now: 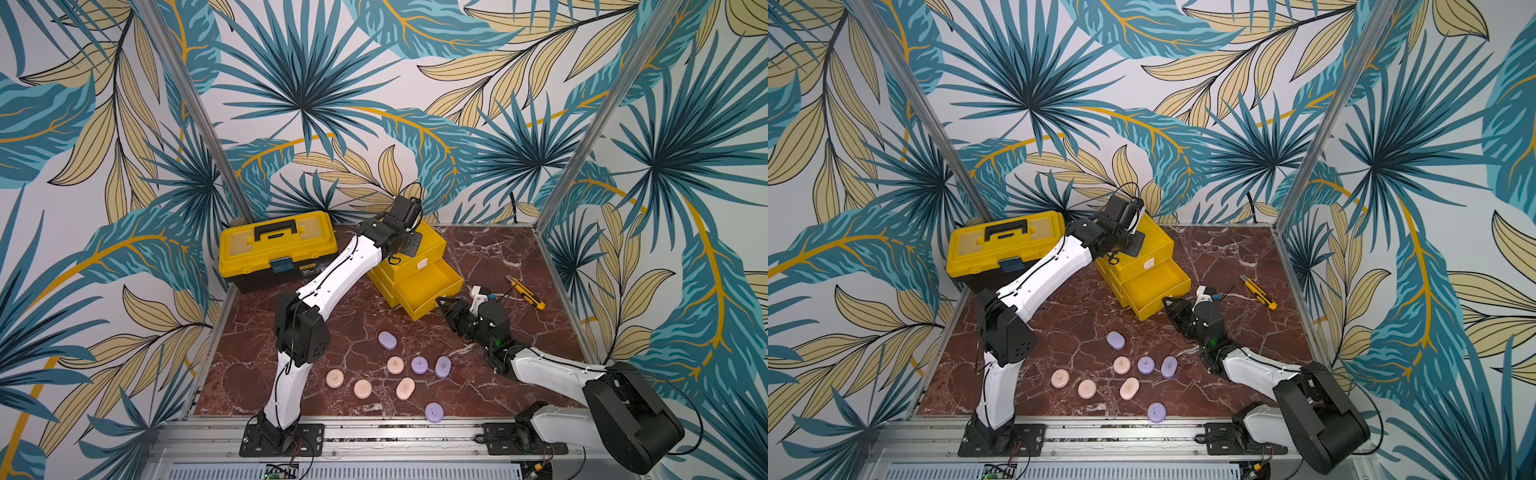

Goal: Put the bluetooth earphones in the drawer according to color
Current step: Open the drawer in the storage box.

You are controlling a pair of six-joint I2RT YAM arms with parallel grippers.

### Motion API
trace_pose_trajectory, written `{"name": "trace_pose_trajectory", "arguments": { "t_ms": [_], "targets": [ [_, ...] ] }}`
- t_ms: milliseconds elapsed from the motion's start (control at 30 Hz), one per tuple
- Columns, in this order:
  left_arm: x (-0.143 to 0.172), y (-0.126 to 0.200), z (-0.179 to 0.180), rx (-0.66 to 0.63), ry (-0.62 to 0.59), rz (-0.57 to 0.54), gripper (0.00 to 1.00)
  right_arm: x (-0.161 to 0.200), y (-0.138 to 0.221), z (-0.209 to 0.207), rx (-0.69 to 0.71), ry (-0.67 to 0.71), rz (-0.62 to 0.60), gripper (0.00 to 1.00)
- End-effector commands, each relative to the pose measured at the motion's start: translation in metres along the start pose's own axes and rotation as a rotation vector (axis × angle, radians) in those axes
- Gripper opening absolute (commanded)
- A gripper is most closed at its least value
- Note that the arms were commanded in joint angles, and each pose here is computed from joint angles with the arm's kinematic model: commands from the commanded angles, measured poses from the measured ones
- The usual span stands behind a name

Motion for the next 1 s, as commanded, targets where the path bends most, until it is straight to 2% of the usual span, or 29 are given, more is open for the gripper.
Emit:
{"name": "trace_pose_trajectory", "arguments": {
  "t_ms": [0, 600, 967],
  "targets": [
    [0.077, -0.049, -0.022, 0.094, -0.046, 0.387, 0.0, 0.004, 0.005, -0.023, 0.097, 0.021, 0.005, 0.36],
    [0.076, -0.049, -0.022, 0.092, -0.047, 0.389, 0.0, 0.005, 0.023, -0.035, 0.143, 0.031, -0.007, 0.36],
    [0.078, -0.049, -0.023, 0.094, -0.046, 0.394, 0.0, 0.005, 0.026, -0.028, 0.109, 0.037, -0.013, 0.36]
  ]
}}
Point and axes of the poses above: each gripper's point midway between its finger pads, its own y axis back along the fingers, its own z axis along the line the jaws close on, x = y × z, the point moved 8 cm from there along y, back along the fingers, and after that the axes turned 7 degrees about -y, right-handed, at the moved point
